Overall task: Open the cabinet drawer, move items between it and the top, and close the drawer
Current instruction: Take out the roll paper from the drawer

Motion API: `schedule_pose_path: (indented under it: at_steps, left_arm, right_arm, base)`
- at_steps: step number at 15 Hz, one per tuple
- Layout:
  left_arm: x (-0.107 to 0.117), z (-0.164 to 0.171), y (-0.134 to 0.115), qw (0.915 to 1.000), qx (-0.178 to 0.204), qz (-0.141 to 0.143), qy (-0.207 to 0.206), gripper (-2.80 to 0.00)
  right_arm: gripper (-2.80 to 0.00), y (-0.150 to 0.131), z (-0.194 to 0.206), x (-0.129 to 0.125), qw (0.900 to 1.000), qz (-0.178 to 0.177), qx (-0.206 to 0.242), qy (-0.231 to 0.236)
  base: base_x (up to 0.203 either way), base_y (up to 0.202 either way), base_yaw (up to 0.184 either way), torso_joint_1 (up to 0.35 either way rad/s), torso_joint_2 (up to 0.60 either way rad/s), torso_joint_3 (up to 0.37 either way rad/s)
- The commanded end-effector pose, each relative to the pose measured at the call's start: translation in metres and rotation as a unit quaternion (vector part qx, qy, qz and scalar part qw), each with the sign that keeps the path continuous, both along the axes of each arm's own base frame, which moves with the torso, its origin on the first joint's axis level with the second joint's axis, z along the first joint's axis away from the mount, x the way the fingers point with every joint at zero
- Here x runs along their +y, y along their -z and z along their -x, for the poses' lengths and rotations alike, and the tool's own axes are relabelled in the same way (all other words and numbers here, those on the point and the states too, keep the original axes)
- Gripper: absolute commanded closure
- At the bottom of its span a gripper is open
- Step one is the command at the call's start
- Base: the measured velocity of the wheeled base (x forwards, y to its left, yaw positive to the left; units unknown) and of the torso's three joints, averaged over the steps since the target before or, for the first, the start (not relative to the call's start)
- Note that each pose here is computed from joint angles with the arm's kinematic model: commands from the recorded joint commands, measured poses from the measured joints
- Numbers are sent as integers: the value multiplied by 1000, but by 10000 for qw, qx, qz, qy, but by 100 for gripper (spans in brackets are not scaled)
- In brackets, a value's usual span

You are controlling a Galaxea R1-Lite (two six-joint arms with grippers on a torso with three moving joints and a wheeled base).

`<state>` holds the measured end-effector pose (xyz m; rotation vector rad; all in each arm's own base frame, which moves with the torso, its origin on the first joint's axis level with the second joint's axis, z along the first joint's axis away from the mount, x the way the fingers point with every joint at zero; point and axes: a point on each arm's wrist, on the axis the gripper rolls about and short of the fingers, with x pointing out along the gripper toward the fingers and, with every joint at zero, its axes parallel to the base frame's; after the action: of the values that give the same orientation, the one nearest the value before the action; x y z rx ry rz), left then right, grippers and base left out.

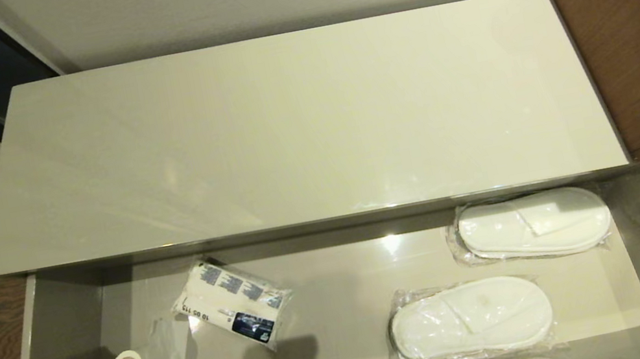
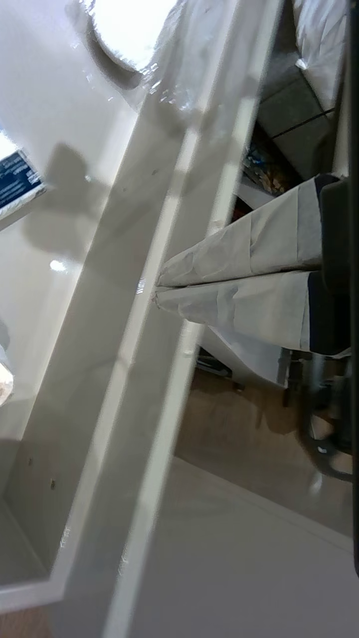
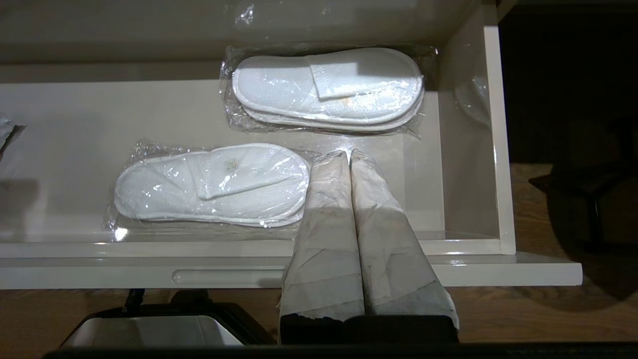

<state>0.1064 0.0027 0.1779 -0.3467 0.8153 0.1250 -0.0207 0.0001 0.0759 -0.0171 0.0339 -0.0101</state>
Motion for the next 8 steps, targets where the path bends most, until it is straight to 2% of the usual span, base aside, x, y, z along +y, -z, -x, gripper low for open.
schedule_pose_path:
  at_steps: [1,4,7,8]
  left_arm:
    - [5,-17,22,9993,344,9,-139,0]
    - [11,-28,25,9988,381,-25,-312,0]
    - [25,-58,44,9955,739,4,-600,0]
    - [28,-63,48,9942,804,70,-708,-280]
  right_arm:
    - [0,0,0,0,10000,-2,15,2]
    - [0,0,0,0,10000,-2,15,2]
    - [0,0,0,0,10000,-2,14,2]
    - [0,0,0,0,10000,-2,7,2]
  base:
    - [0,0,0,0,0,0]
    - [0,0,0,0,0,0]
    - [0,0,0,0,0,0]
    - [0,0,0,0,0,0]
